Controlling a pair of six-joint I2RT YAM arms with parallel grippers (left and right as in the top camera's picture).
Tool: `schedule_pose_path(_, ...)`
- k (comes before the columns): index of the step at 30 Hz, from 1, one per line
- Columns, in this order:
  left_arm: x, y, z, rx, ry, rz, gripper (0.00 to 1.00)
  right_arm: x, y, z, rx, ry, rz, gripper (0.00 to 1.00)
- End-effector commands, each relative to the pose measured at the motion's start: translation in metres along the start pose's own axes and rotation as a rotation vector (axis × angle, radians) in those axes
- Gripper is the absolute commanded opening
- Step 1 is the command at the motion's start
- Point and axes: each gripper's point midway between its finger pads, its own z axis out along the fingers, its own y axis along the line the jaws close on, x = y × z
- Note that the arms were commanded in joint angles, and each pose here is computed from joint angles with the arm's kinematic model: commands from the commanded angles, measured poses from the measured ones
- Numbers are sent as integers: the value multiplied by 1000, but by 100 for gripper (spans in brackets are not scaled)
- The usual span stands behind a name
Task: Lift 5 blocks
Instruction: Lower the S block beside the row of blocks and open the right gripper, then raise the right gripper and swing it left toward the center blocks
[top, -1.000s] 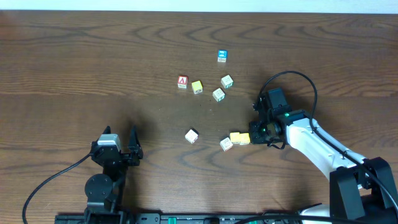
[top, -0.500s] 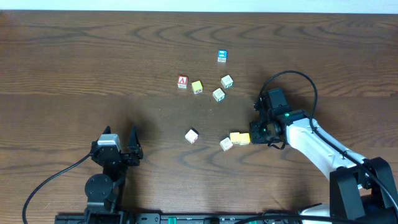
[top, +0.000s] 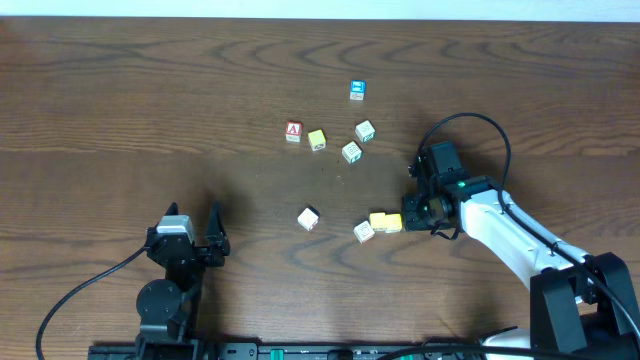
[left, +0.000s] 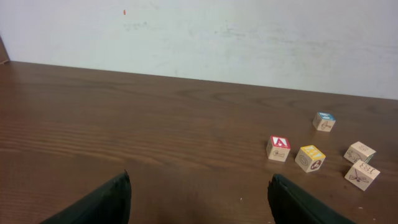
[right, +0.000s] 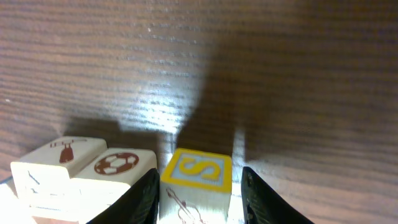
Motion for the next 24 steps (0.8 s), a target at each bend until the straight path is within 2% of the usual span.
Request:
schedule_pose_path(1,16,6,1,-30,48,-7,71,-18,8,-13,-5,-43,-7,40)
schedule_pose_path(9,16,6,1,-30,48,-7,71,-46,18,-48,-3,-69,-57,42)
schedule_pose_path(16,16,6,1,-30,48,-7,71,-38,24,-64,8,-8,-90,21)
schedule_pose_path(18,16,6,1,-30,48,-7,71,-29,27,-63,12,23,-110,12)
schedule_pose_path(24,16,6,1,-30,48,-7,71,3,44,-63,24,126,-188,2)
